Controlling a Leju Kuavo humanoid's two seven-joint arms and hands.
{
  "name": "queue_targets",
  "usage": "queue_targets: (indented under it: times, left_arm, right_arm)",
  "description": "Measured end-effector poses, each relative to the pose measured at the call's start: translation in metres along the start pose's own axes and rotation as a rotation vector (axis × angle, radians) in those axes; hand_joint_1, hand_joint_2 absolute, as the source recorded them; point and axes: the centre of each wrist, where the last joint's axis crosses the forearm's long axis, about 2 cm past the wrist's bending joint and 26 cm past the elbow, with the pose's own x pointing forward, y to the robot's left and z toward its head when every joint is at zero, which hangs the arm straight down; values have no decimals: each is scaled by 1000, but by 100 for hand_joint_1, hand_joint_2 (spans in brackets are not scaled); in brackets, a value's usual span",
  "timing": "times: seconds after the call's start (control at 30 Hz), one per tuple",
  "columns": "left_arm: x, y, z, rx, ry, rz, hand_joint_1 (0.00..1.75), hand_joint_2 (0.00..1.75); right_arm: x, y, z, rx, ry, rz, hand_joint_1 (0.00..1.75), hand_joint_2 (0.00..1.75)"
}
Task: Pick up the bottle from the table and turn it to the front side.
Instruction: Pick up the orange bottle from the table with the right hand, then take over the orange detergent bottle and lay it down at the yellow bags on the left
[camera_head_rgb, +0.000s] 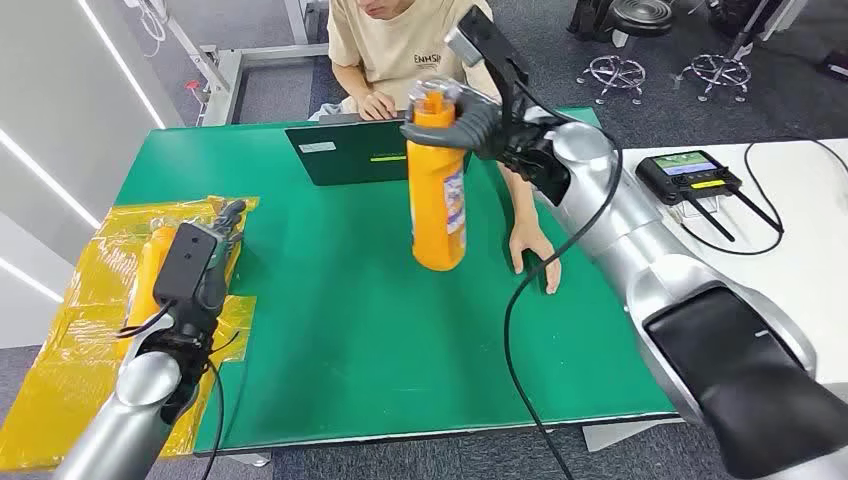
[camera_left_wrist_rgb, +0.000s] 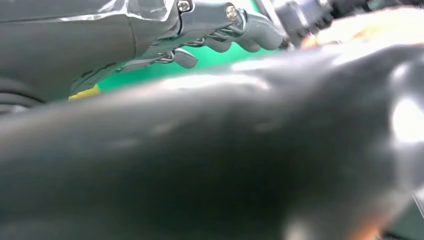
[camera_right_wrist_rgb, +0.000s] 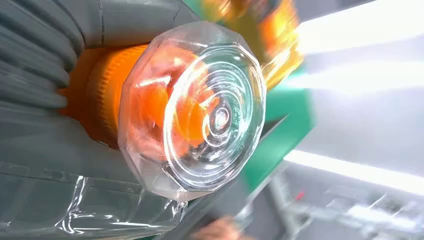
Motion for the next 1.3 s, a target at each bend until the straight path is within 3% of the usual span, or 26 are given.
queue_targets:
  times: [0.17,0.3,0.47,0.57,0.6,0.7,1.07,1.13,1.2,1.27,1.3]
  left_arm:
    - [6,-30,-13,-61,12,43,0,0]
    - [15,-67,-22,-120,28,124,0,0]
    - [23,-96,-21,-165,35,181,0,0]
    - [27,-112,-18,-194,40,197,0,131]
    - [28,-116,-17,-200,42,199,41,175]
    - [30,-128,-15,-218,51,206,171,175]
    - [31,-148,-11,-271,68,213,175,175]
    - [31,-148,-11,-273,69,211,175,175]
    - [32,-148,-11,-273,68,205,175,175]
    - [32,-149,-11,-273,64,190,175,175]
    - [31,-149,-10,-270,62,177,175,175]
  right_arm:
    - [25,24,-16,61,-66,-37,175,175]
    - [37,46,-26,105,-111,-89,175,175]
    - [44,60,-30,130,-139,-124,175,175]
    - [45,64,-31,130,-143,-141,175,175]
    - [44,64,-32,130,-142,-145,175,175]
    - [43,64,-31,129,-138,-150,175,175]
    - [32,56,-26,76,-111,-164,175,175]
    - [30,55,-24,67,-111,-162,91,175]
    - [28,54,-22,62,-113,-153,3,87]
    - [28,51,-20,60,-120,-140,0,0]
    - [29,48,-18,58,-125,-129,0,0]
